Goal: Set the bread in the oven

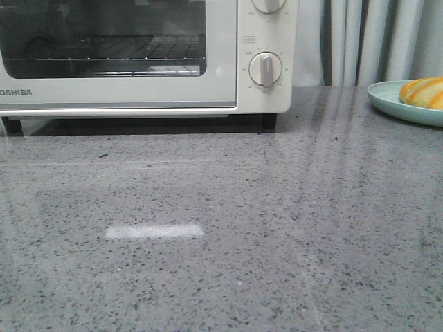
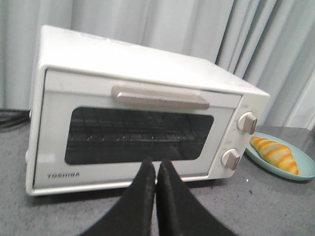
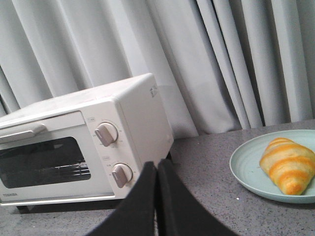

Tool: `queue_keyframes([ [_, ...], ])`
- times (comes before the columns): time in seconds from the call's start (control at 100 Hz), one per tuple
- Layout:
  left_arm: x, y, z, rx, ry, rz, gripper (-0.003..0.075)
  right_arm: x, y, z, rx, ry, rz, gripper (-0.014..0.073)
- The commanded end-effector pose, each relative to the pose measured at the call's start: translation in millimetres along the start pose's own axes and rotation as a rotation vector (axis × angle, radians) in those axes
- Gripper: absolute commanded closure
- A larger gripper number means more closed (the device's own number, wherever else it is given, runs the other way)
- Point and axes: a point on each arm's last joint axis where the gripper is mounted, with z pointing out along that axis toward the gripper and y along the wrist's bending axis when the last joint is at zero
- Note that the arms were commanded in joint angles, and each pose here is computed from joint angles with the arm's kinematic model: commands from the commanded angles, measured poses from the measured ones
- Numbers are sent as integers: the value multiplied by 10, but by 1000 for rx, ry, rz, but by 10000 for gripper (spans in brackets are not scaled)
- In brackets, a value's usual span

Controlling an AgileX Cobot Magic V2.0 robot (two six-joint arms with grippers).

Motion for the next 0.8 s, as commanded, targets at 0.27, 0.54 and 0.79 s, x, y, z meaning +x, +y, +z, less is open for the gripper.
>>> queue_keyframes([
  [0.27, -749, -71, 498, 123, -38, 105, 738, -143, 39, 104, -15, -57, -28, 664],
  [0.54, -812, -80, 1127, 168, 64, 168, 738, -118, 31, 70, 43, 160, -28, 664],
  [0.79, -691, -37, 1565, 100, 91, 193, 741, -299, 63, 14, 63, 182, -74, 664],
])
